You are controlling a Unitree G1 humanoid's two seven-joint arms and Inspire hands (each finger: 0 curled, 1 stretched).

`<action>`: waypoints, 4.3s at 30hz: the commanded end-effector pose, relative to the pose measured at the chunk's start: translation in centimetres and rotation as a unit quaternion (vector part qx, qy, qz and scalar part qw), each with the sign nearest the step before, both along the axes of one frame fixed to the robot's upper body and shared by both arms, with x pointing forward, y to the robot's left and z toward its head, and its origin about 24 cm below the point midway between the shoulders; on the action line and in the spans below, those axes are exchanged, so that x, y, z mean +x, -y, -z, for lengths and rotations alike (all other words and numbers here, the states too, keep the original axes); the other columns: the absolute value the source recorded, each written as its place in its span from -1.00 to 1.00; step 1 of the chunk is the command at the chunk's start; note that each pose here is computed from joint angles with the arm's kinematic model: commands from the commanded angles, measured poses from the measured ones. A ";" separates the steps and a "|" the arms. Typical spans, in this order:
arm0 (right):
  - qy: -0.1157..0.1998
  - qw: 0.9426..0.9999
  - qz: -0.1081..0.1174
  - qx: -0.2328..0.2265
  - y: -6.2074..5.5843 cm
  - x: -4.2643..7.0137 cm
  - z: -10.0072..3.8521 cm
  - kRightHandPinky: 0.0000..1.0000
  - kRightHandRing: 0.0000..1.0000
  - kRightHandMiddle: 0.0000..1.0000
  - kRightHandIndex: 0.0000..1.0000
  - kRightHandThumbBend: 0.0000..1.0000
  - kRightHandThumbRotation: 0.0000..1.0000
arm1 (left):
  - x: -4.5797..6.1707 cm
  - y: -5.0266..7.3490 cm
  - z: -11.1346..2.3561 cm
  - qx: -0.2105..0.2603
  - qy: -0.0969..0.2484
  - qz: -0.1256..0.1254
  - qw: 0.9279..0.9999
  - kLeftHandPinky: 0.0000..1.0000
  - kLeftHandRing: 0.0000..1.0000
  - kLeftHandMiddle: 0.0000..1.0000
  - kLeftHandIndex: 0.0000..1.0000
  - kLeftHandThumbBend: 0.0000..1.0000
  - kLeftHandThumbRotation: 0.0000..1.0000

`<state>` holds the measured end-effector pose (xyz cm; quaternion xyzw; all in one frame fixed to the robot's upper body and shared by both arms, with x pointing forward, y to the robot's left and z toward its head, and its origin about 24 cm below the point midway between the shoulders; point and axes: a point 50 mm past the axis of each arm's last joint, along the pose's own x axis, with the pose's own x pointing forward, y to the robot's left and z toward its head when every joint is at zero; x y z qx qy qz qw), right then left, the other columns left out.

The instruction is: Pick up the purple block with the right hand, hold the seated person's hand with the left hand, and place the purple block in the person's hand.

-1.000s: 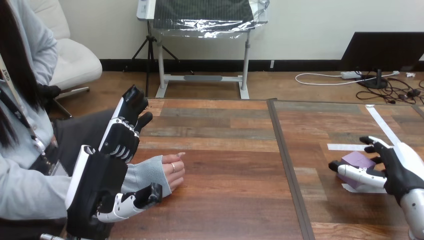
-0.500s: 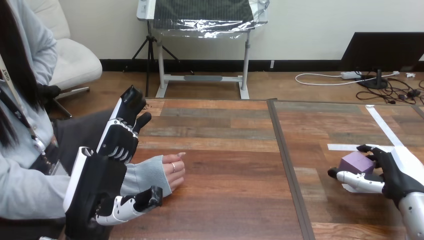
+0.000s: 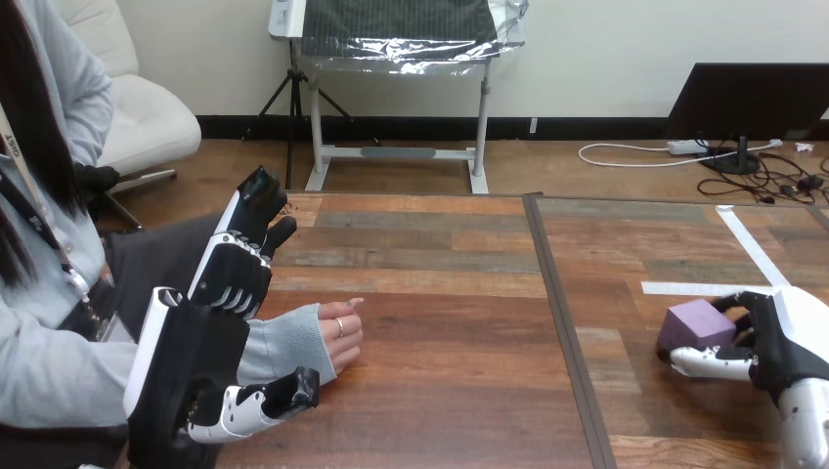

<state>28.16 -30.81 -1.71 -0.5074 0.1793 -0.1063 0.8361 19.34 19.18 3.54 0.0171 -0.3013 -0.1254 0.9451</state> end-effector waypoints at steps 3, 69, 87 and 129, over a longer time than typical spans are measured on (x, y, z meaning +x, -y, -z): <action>0.019 1.000 0.003 -0.020 -1.1 1.6 -0.9 -0.59 -0.45 -0.26 -0.09 0.58 -0.81 | 0.6 0.9 -1.6 -0.015 0.044 0.013 0.999 0.88 0.96 0.98 0.91 1.00 0.13; 0.109 0.993 0.043 -0.024 0.6 2.0 -3.3 -0.87 -0.75 -0.59 -0.45 0.06 -1.00 | 0.9 1.9 -1.4 0.036 0.026 -0.018 0.999 0.80 0.91 0.96 0.91 1.00 0.15; 0.154 0.988 0.010 0.025 -1.2 3.0 -4.0 -0.85 -0.75 -0.60 -0.48 -0.04 -0.96 | 1.4 1.0 -1.2 0.193 0.006 -0.113 0.975 0.88 0.95 0.93 0.91 1.00 0.15; 0.229 0.962 -0.078 0.126 -6.3 4.2 -4.9 -0.82 -0.74 -0.60 -0.52 -0.15 -1.00 | 3.2 -1.3 -0.6 0.390 -0.046 -0.192 0.900 0.78 0.88 0.88 0.87 1.00 -0.13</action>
